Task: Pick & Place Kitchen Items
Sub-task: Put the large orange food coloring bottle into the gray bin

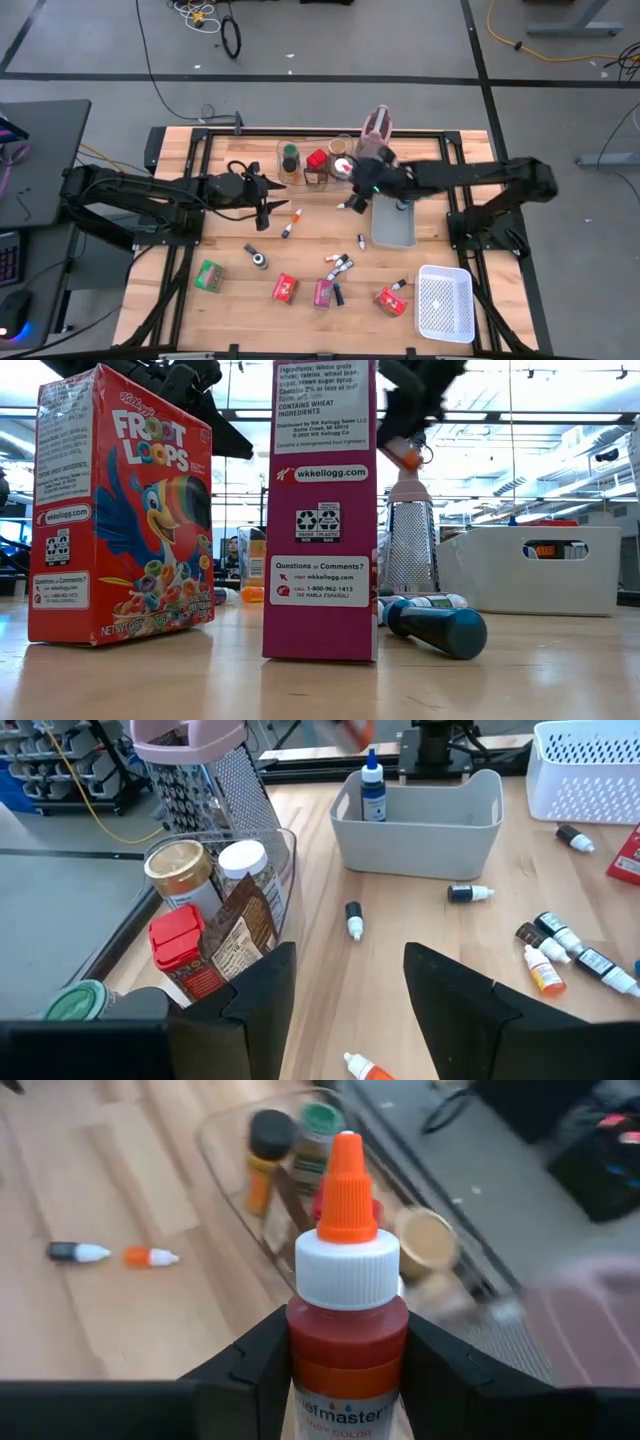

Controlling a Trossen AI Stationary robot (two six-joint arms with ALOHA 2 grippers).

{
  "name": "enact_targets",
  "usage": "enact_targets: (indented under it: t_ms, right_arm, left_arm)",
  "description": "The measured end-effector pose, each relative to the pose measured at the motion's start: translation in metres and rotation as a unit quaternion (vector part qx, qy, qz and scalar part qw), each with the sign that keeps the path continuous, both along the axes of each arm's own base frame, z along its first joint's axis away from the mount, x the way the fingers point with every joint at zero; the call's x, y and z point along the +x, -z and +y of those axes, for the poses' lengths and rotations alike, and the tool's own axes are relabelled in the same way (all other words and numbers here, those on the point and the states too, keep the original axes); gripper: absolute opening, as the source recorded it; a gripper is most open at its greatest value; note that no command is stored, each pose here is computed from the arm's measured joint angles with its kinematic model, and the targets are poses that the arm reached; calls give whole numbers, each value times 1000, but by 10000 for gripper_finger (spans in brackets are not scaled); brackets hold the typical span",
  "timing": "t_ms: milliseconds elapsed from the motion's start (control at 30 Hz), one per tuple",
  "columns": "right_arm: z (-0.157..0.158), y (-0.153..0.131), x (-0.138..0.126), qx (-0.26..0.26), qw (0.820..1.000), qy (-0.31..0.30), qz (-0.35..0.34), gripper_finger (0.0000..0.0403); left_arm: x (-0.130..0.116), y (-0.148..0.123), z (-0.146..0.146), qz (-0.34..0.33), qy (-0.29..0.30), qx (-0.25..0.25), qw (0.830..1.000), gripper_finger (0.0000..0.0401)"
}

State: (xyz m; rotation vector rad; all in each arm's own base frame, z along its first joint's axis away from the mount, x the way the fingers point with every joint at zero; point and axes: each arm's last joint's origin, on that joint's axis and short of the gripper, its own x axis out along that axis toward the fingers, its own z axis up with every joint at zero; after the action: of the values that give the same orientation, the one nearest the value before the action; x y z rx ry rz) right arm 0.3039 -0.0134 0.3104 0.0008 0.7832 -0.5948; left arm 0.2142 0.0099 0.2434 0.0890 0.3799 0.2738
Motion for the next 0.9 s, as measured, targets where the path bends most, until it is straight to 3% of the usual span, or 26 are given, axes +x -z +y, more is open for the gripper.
enact_targets:
  t_ms: [233, 467, 700, 900]
  right_arm:
    - [14, 58, -50, -26, 991, 117, -67, 158]
    - [11, 117, -71, -4, 981, 154, -114, 158]
    - [7, 140, -81, -35, 983, 144, -107, 158]
    - [7, 142, -81, -44, 985, 136, -101, 161]
  left_arm:
    - [0, 0, 0, 0, -1, 1, 1000, 195]
    - [0, 0, 0, -2, -1, 0, 1000, 195]
    - [1, -2, 0, -12, -4, -8, 1000, 194]
    - [1, -2, 0, -14, -8, -17, 1000, 194]
